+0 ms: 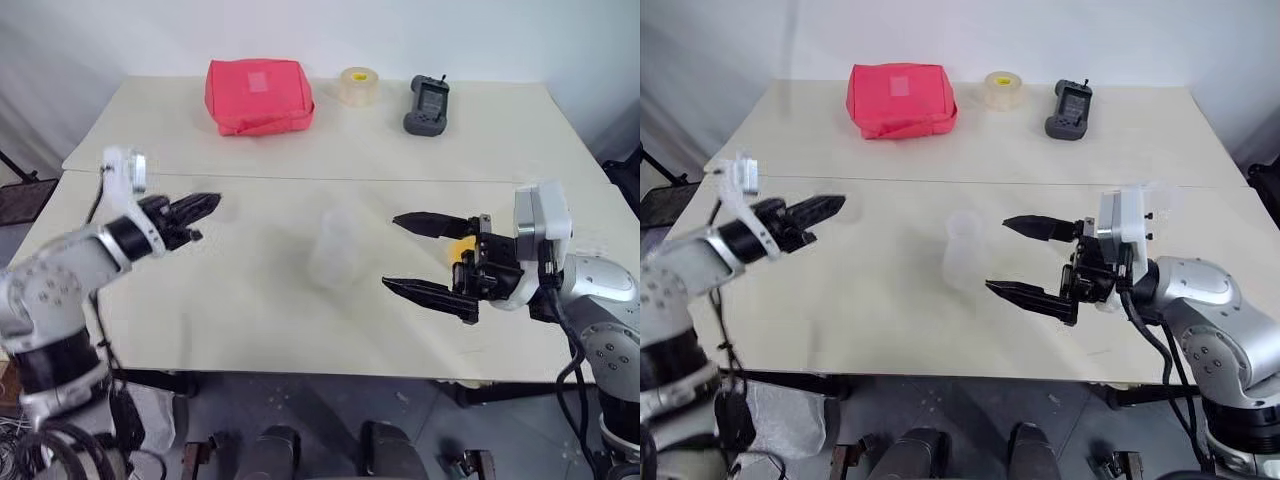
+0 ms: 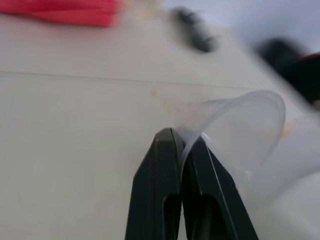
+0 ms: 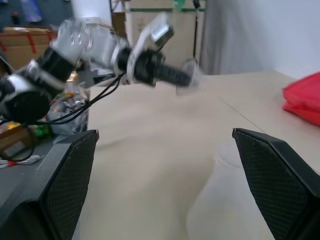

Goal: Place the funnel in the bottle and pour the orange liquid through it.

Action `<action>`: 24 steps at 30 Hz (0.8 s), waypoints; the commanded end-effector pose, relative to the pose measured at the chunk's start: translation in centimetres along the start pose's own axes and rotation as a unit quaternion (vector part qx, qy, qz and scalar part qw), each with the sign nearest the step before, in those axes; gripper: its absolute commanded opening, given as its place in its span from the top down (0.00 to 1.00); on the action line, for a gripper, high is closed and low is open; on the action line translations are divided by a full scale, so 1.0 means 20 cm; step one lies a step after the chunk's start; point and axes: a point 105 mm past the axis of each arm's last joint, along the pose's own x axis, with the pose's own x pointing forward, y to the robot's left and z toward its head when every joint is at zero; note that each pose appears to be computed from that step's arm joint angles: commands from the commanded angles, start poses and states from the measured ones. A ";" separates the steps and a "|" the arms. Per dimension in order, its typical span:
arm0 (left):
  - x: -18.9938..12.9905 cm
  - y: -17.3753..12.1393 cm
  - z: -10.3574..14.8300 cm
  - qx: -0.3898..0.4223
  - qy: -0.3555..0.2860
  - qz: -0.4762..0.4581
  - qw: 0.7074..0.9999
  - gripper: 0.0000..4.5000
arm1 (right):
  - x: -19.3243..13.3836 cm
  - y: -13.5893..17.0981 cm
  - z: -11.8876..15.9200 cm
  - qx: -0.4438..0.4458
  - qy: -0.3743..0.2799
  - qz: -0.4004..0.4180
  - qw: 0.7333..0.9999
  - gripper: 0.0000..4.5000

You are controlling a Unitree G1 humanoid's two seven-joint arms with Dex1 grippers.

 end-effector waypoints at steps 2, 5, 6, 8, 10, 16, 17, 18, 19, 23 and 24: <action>0.03 -0.07 0.04 -0.051 0.043 -0.065 0.996 0.98 | -0.01 0.02 0.05 -0.038 -0.020 -0.018 0.999 0.00; 0.06 -0.11 0.07 -0.075 0.085 -0.088 0.990 0.98 | -0.02 0.03 0.04 -0.041 -0.021 -0.031 0.998 0.00; 0.06 -0.12 0.08 -0.081 0.095 -0.095 0.988 0.98 | -0.02 0.03 0.04 -0.042 -0.022 -0.034 0.998 0.00; 0.07 -0.14 0.11 -0.097 0.120 -0.107 0.982 0.98 | -0.03 0.03 0.03 -0.042 -0.023 -0.040 0.998 0.00; 0.08 -0.16 0.14 -0.109 0.141 -0.121 0.977 0.98 | -0.04 0.04 0.02 -0.041 -0.025 -0.045 0.998 0.00; 0.12 -0.23 0.17 -0.129 0.202 -0.150 0.959 0.98 | -0.06 0.05 -0.01 -0.043 -0.024 -0.042 0.998 0.00; 0.13 -0.22 0.17 -0.129 0.211 -0.140 0.959 0.98 | -0.06 0.05 -0.01 -0.046 -0.020 -0.037 0.998 0.00; 0.14 -0.22 0.17 -0.130 0.219 -0.136 0.957 0.98 | -0.07 0.04 -0.01 -0.048 -0.021 -0.033 0.998 0.00; 0.15 -0.22 0.18 -0.130 0.224 -0.134 0.956 0.98 | -0.07 0.04 -0.02 -0.049 -0.021 -0.031 0.998 0.00; 0.19 -0.26 0.18 -0.130 0.256 -0.148 0.947 0.98 | -0.06 0.03 -0.02 -0.058 -0.021 -0.021 0.998 0.00; 0.19 -0.26 0.17 -0.131 0.263 -0.148 0.944 0.98 | -0.06 0.02 -0.02 -0.061 -0.023 -0.023 0.998 0.00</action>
